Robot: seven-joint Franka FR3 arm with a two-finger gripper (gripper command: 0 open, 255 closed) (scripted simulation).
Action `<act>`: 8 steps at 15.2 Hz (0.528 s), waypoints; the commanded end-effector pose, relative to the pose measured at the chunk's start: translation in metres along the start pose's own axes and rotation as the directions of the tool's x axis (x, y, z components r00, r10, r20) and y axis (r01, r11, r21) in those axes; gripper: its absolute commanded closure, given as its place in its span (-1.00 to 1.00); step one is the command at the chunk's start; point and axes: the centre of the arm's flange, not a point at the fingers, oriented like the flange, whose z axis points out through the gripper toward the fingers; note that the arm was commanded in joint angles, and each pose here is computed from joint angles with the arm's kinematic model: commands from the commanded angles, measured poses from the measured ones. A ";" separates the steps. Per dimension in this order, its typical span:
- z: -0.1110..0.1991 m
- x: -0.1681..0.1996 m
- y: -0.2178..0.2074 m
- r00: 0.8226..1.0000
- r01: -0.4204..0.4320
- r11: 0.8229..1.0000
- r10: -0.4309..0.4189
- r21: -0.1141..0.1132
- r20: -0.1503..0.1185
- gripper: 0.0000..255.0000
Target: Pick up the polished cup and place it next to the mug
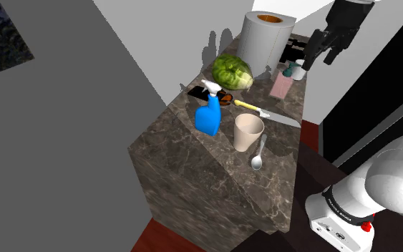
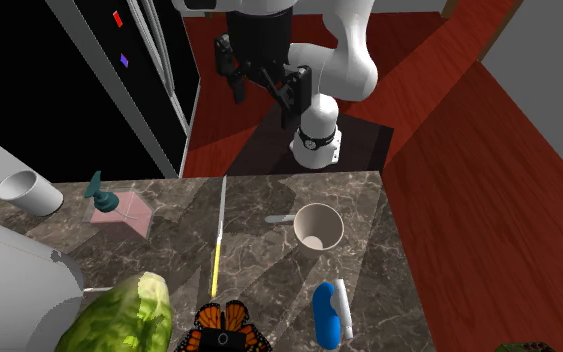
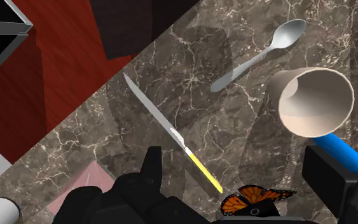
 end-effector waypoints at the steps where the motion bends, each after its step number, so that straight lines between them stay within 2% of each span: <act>1: 0.000 0.000 0.000 1.000 0.000 1.000 0.000 0.000 0.000 -1.00; 8: 0.083 0.004 -0.031 1.000 -0.017 0.998 0.018 0.063 -0.016 -1.00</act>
